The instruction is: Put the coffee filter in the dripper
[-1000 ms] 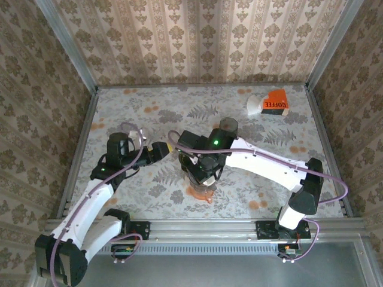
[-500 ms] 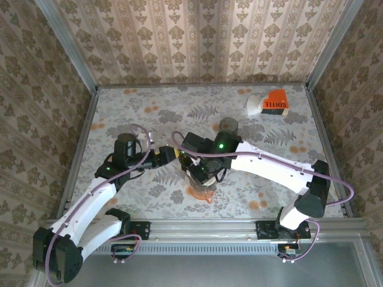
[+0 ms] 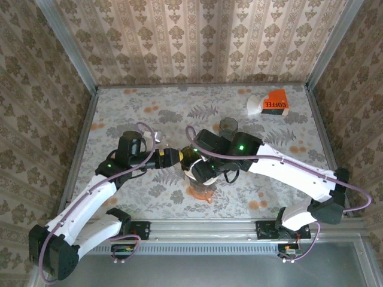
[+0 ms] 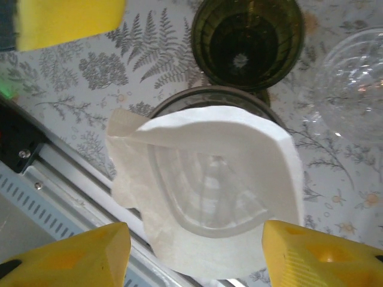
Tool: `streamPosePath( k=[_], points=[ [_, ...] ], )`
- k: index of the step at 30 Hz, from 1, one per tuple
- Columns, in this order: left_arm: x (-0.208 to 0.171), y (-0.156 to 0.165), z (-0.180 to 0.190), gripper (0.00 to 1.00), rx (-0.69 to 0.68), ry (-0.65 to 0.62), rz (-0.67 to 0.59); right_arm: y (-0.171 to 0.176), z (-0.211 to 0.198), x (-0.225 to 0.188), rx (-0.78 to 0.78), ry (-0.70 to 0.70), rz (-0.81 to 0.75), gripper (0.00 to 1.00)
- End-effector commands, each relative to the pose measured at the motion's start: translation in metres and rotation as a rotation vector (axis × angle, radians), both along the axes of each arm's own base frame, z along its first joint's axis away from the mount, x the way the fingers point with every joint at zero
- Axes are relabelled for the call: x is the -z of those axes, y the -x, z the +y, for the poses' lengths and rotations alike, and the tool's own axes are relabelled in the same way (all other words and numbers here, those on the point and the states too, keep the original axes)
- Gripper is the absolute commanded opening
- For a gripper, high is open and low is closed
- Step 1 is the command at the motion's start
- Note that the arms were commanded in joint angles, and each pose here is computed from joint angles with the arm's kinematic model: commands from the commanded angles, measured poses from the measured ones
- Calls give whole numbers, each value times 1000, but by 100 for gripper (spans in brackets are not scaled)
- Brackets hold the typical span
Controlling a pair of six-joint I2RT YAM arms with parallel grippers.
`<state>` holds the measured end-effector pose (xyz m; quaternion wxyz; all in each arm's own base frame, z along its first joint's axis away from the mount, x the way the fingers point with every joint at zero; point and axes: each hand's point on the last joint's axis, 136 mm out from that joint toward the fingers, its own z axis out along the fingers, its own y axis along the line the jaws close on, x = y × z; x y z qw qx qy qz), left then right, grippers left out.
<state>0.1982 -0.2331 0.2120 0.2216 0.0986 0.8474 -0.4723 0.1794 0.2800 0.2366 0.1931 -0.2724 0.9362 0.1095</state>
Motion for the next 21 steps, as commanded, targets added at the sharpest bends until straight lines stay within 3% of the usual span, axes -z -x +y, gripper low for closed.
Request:
streamPosePath(
  k=[1, 4, 9, 21],
  points=[
    [-1, 7, 0, 69, 38, -86, -41, -10, -18, -2, 46, 39, -83, 63],
    [1, 15, -3, 69, 68, -151, -56, -14, -25, 1, 55, 47, -97, 66],
    [0, 26, -9, 79, 123, -196, -100, -23, -27, 16, 67, 59, -97, 74],
    [9, 26, -16, 82, 129, -212, -80, -39, -14, 57, 74, 99, -55, 75]
  ],
)
